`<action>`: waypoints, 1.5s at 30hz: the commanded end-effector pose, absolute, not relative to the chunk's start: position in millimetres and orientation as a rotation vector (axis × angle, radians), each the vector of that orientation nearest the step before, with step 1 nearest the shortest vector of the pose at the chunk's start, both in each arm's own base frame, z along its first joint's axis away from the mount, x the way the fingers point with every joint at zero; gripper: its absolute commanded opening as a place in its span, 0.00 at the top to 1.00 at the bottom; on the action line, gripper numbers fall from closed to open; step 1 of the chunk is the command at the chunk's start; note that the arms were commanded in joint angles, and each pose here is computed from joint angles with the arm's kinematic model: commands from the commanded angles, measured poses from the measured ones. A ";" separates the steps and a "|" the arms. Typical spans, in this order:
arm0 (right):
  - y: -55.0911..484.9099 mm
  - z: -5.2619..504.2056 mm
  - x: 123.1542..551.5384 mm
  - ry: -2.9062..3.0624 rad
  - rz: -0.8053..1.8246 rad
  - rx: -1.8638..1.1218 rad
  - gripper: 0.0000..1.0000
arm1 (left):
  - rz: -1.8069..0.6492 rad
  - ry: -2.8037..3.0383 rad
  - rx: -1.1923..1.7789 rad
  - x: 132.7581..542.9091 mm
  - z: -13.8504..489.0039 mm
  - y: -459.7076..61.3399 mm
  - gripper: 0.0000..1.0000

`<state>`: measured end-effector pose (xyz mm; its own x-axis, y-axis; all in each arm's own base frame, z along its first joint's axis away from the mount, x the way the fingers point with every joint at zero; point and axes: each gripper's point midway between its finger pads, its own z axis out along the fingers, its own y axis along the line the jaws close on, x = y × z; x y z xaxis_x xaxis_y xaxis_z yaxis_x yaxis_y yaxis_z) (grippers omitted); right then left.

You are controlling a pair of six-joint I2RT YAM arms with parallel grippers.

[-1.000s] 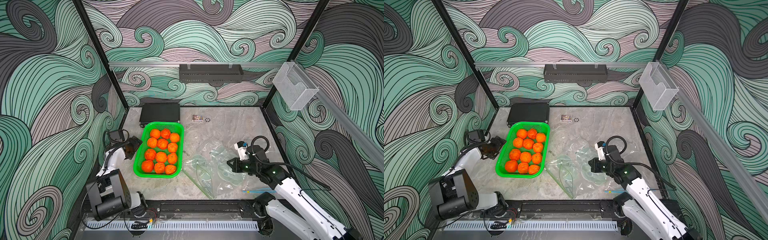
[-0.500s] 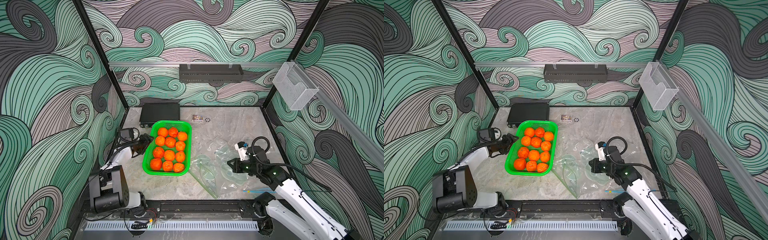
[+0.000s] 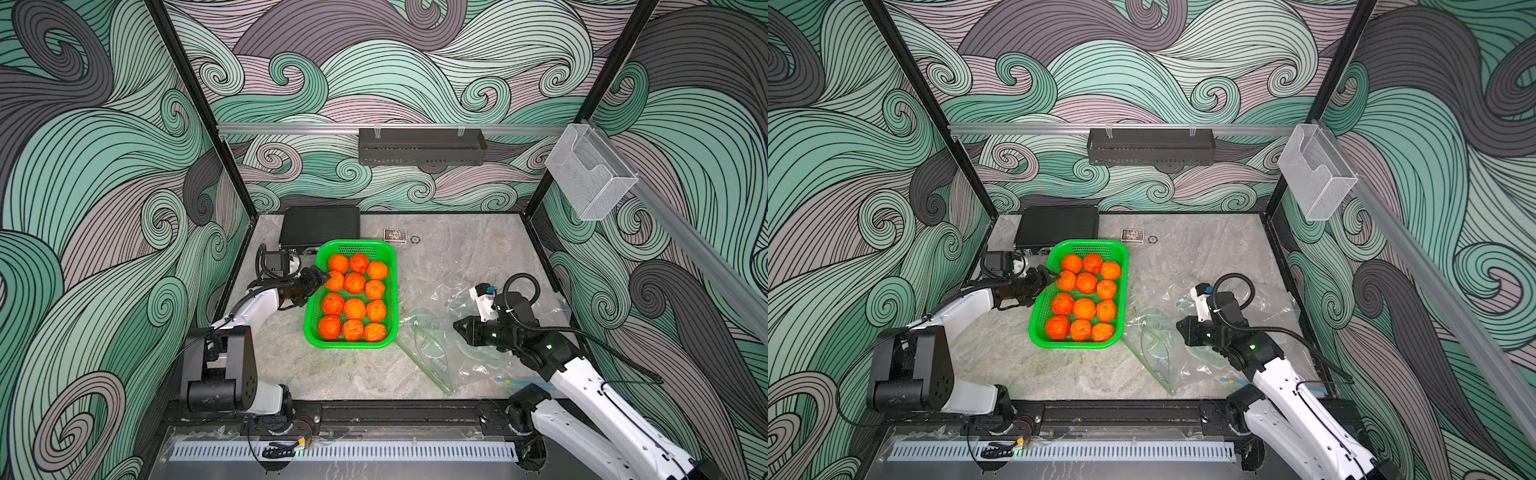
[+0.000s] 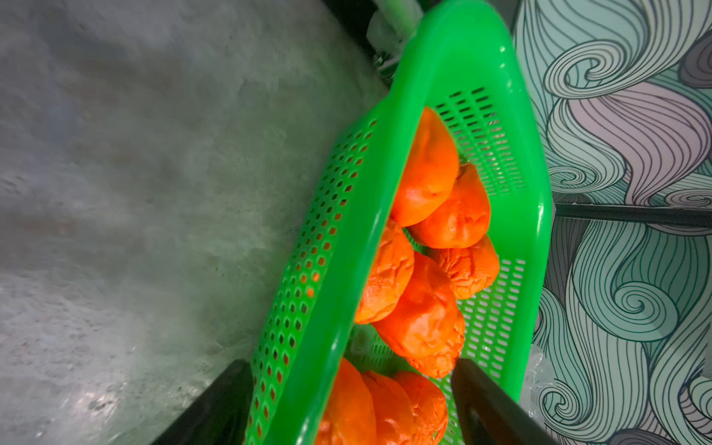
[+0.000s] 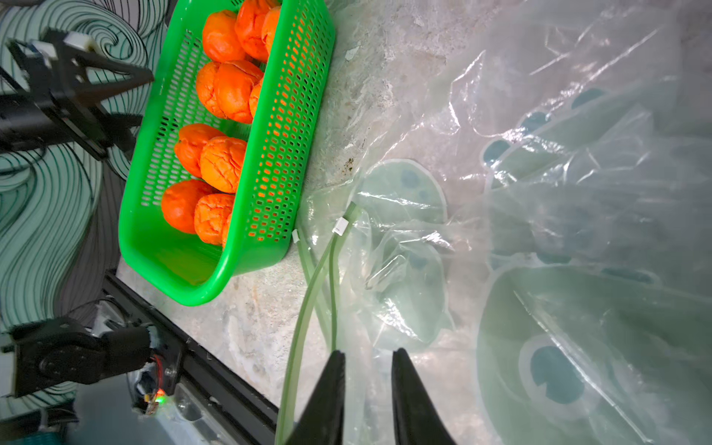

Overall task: Open the zip-top bag and take out the orange
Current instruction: Move the basket to the center of the board, then reset both arms

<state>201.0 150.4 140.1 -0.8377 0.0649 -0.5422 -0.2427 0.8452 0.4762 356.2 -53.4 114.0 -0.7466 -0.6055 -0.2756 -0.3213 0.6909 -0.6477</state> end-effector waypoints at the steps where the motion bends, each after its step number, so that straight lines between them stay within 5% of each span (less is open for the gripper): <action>1: 139.5 157.3 219.9 2.398 0.620 -0.085 0.62 | -0.546 2.318 -0.703 357.4 158.2 -20.5 0.14; 7: 83.0 190.3 276.0 2.166 0.200 0.111 0.23 | 0.002 1.960 -0.711 323.3 201.1 60.2 0.13; 14: 29.4 191.5 328.1 2.000 -0.245 0.109 0.08 | 0.187 1.690 -0.615 305.2 190.9 87.2 0.13; 22: -13.5 140.7 352.5 1.989 -0.258 0.179 0.08 | 0.175 1.846 -0.421 348.3 127.1 68.0 0.13; 28: 1.8 123.0 378.8 1.905 -0.215 0.039 0.11 | 0.141 1.883 -0.264 375.3 101.7 53.2 0.11; 34: -4.8 99.5 387.1 1.841 -0.201 0.039 0.10 | 0.110 1.954 -0.173 390.1 88.5 41.6 0.11; 36: -7.1 96.1 395.6 1.897 -0.177 0.047 0.04 | 0.114 1.992 -0.176 397.1 87.0 42.7 0.01; 45: -9.4 95.0 396.7 1.898 -0.096 0.048 0.00 | 0.111 1.939 -0.132 400.5 87.9 39.1 0.02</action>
<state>391.2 -16.0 82.9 -0.3675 -0.0274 -0.9296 0.1092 0.9914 -0.0724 396.9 43.8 82.9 -0.3901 -0.0565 -0.9190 -0.1759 0.9843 0.0142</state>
